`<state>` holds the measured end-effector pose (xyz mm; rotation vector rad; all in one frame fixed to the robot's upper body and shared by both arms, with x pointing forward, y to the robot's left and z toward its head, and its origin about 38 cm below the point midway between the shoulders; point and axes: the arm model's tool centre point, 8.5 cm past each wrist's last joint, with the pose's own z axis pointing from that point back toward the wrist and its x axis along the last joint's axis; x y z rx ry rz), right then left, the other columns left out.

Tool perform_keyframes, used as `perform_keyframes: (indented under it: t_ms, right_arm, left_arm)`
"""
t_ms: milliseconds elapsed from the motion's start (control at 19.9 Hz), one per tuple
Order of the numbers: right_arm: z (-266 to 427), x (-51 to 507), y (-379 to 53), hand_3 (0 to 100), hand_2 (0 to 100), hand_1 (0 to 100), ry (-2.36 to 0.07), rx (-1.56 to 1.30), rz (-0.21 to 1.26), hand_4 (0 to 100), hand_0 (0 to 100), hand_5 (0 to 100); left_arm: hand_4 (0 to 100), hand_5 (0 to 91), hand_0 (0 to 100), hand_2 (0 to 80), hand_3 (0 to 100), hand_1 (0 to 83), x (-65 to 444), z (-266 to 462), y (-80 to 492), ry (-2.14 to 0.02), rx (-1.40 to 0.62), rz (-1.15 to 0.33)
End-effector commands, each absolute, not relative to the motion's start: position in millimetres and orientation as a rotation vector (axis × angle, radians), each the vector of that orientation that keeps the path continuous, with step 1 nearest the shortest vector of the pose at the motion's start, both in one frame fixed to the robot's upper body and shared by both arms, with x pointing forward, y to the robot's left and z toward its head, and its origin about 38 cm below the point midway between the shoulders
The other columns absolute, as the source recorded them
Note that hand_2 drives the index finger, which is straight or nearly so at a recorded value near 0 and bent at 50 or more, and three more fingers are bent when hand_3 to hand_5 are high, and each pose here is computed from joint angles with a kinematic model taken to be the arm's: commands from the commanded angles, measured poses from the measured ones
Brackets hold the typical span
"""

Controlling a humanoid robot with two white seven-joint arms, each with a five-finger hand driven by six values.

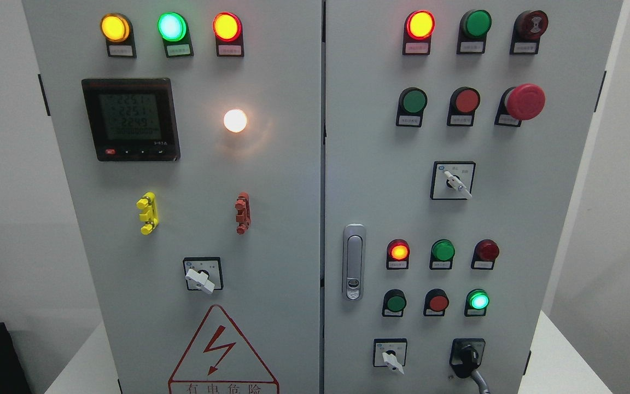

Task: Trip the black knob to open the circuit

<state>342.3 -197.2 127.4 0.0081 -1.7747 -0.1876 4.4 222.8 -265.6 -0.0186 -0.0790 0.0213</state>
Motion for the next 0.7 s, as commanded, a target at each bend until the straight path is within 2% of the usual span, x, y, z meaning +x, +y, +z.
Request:
perform_keyframes:
  t_ms: [0,652]
  right_arm:
    - [146.4,342.7,-194.7,100,8,6,-1.845,0.038,-0.174,100,0,100]
    - [140.5,341.2,-206.0,100,8,6,-1.830,0.012,-0.192,100,0,100]
  left_arm:
    - [0,0.0,12,0.0,0,38.9,6.2,-265.5,221.9,-0.084,-0.020,0.025]
    - [0,0.0,12,0.0,0,38.9,6.2,-265.5,222.8,-0.084,-0.018,0.025]
